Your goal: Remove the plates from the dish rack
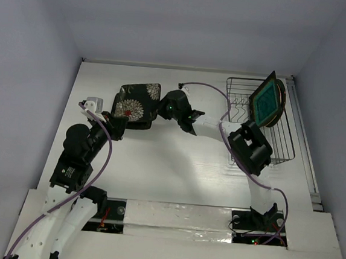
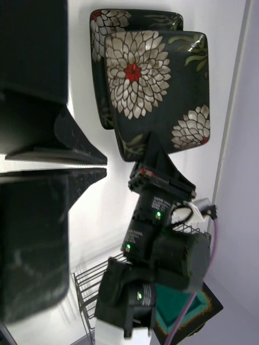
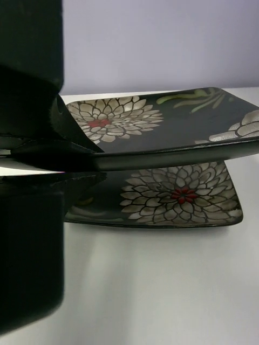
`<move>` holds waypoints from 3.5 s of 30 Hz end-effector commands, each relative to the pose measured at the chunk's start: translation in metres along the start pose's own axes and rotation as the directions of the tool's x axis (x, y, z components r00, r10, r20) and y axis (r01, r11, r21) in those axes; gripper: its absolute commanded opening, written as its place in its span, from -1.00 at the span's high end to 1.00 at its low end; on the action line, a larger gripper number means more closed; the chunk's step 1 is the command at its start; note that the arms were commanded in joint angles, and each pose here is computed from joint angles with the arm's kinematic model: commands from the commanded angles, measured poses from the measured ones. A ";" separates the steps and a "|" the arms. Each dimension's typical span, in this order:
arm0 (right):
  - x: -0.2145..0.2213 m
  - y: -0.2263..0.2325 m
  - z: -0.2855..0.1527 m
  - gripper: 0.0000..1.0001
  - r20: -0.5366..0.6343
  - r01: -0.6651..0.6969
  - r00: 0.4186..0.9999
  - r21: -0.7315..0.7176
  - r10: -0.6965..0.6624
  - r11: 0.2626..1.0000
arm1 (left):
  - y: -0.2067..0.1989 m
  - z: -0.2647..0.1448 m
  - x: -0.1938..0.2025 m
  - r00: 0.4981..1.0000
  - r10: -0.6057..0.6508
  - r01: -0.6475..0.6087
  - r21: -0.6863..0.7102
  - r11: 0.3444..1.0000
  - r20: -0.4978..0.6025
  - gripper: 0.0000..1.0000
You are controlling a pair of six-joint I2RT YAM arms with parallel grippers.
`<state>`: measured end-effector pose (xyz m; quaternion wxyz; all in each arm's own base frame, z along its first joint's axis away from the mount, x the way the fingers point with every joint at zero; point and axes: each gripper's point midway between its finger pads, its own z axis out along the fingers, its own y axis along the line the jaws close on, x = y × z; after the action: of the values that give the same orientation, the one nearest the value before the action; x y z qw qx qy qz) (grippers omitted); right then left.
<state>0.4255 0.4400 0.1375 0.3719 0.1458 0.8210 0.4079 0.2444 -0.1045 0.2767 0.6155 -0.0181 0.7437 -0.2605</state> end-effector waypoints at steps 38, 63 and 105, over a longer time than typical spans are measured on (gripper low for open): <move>-0.023 0.015 -0.038 -0.93 0.035 0.313 0.946 0.171 -0.324 0.934 | -0.015 -0.006 -0.024 0.997 0.010 -0.014 0.053 0.999 0.071 0.58; -0.353 -0.143 -0.353 -0.01 0.083 0.289 0.797 0.817 -0.598 0.499 | -0.024 -0.007 -0.014 0.999 0.022 -0.025 0.088 0.996 0.031 0.57; -0.321 -0.253 -0.251 0.18 -0.137 0.369 0.892 0.771 -0.431 0.518 | -0.024 0.000 -0.008 1.000 0.026 -0.026 0.085 0.996 0.008 0.56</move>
<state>0.4687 -0.0490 0.2130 0.3879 0.1231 0.9046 -0.1269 0.2385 -0.1221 0.2667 0.5917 0.0109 0.7572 -0.2765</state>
